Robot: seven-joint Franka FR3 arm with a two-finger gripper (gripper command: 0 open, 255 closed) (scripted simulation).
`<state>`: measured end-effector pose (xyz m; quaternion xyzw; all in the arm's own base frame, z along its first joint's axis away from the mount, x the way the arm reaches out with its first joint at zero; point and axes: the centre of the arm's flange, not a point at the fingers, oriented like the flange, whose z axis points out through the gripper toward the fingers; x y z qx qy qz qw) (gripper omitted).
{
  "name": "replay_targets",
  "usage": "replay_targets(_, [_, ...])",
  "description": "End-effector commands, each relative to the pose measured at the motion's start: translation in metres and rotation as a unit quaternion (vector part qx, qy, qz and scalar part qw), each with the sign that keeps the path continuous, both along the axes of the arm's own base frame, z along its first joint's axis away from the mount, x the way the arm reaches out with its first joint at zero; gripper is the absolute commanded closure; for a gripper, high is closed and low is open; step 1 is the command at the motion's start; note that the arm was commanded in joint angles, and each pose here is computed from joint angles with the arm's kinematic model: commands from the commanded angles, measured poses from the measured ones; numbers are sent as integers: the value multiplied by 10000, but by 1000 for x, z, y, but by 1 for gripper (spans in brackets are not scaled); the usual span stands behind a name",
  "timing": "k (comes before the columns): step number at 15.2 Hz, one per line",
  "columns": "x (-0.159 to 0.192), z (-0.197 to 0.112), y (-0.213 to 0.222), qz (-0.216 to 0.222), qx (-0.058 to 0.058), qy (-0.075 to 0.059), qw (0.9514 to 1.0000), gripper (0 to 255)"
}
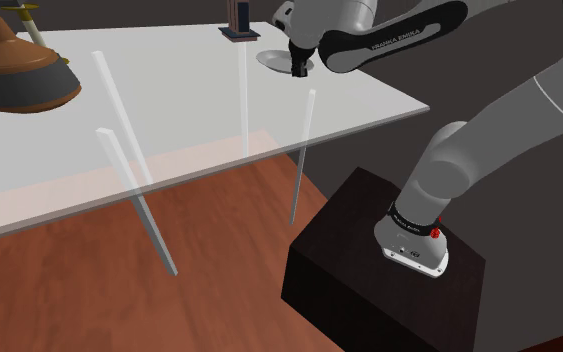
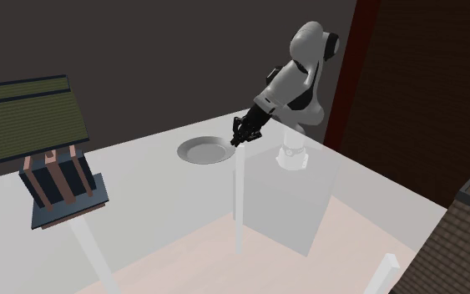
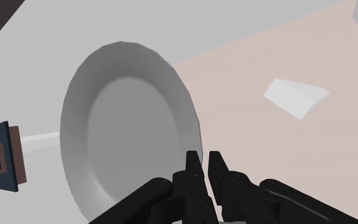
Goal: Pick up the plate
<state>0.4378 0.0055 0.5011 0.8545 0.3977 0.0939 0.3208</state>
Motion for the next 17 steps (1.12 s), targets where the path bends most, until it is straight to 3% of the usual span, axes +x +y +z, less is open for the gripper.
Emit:
replay_targets(1, [0,-1,-1,-10,3,13,10000,255])
replay_targets(17, [-1,78,0,-11,3,13,10000,255])
